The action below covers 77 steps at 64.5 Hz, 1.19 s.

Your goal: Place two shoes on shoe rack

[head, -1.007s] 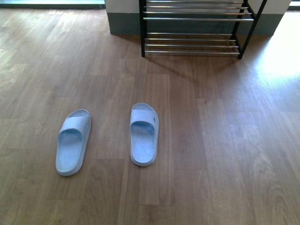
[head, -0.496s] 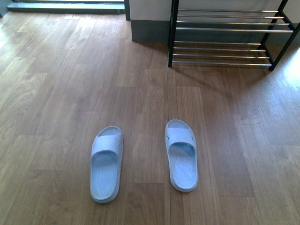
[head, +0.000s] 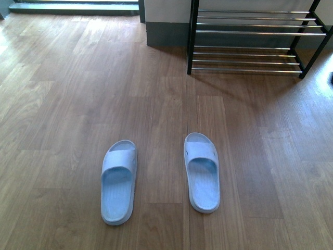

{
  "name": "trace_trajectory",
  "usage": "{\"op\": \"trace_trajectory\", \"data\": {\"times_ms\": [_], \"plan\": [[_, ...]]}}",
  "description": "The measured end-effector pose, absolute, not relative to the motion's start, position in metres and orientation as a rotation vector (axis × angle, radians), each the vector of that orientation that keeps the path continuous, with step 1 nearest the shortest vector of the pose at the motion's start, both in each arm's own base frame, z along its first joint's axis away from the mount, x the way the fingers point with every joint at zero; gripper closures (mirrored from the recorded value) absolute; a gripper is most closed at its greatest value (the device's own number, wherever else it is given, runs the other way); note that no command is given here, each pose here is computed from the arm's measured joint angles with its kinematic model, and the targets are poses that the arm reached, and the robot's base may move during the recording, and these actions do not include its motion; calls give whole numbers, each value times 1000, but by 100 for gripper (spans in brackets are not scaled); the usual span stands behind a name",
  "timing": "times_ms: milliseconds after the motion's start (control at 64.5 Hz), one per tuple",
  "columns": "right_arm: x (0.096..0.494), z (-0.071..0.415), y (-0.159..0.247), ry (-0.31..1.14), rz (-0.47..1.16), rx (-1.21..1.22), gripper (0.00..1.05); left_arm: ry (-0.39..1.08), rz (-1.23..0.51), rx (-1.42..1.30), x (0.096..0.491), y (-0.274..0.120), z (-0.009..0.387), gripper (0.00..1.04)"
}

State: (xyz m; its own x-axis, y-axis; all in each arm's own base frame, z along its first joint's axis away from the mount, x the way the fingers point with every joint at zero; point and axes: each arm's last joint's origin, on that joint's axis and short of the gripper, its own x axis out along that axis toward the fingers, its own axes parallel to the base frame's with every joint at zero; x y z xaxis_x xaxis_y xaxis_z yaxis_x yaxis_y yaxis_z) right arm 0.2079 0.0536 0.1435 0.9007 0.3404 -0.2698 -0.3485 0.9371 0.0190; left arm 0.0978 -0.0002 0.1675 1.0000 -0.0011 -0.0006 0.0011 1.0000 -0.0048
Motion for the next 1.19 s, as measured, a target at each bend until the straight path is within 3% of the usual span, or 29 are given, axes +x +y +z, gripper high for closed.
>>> {"op": "trace_trajectory", "data": {"times_ms": [294, 651, 1193], "plan": [[290, 40, 94, 533, 349, -82, 9, 1, -1, -5, 98, 0, 168, 9], [346, -81, 113, 726, 288, -176, 9, 1, -1, -5, 98, 0, 168, 9], [392, -172, 94, 824, 201, -216, 9, 1, -1, -5, 98, 0, 168, 9]]}}
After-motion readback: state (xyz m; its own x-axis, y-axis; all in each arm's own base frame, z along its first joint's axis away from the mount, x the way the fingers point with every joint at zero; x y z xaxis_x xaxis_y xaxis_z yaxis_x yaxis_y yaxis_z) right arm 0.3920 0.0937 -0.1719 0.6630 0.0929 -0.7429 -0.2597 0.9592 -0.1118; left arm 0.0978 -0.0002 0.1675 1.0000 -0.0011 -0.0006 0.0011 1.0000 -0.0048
